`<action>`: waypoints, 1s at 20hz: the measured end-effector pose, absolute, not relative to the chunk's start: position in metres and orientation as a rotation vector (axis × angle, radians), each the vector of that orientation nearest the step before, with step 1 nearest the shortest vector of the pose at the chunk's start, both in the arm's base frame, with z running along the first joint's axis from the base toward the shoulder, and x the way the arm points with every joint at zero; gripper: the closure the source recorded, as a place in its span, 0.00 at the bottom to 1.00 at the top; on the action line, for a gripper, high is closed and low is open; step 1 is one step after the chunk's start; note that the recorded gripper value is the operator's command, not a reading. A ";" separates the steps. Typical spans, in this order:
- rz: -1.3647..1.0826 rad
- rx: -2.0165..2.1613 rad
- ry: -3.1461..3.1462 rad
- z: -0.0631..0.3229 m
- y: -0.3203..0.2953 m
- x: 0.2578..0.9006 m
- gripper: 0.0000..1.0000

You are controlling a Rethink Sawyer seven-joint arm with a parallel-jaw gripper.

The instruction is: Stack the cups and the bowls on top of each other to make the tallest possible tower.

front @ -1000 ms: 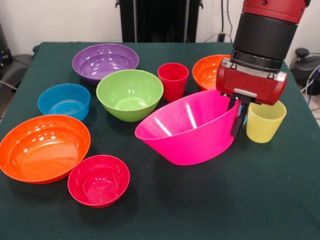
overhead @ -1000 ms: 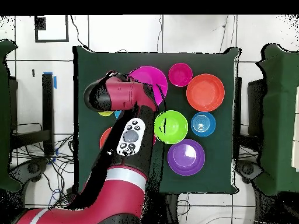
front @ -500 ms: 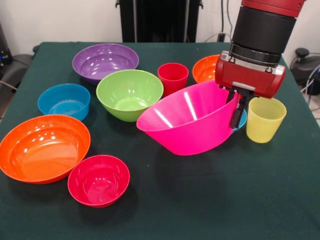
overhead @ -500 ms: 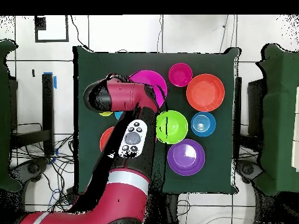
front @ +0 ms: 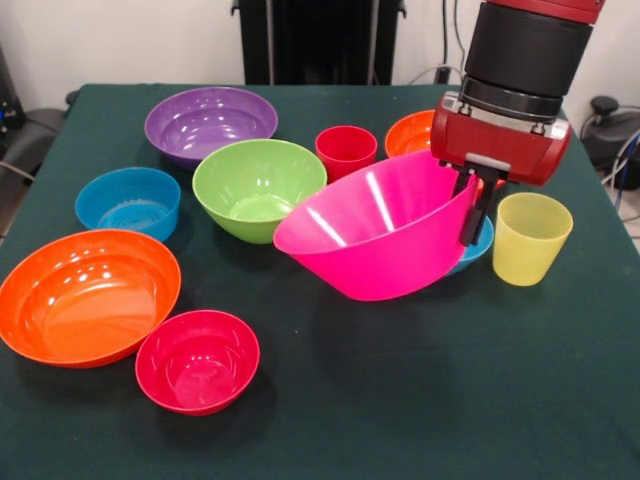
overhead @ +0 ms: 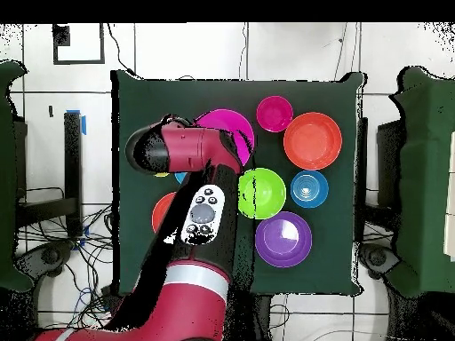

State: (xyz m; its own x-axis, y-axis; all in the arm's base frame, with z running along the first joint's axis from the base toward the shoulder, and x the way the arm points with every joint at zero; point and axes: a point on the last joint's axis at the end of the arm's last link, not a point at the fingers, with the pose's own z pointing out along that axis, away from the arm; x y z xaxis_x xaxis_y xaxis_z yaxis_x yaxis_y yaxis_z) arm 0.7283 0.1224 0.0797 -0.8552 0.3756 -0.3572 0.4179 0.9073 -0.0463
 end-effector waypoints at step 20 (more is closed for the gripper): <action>-0.344 0.527 2.929 0.144 0.184 0.679 1.00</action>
State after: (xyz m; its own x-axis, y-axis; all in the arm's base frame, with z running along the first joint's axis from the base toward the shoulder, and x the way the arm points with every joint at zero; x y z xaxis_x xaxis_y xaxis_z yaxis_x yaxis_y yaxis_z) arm 0.6786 0.1841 0.1438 -0.9278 0.3252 -0.1826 0.3587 0.9123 -0.1975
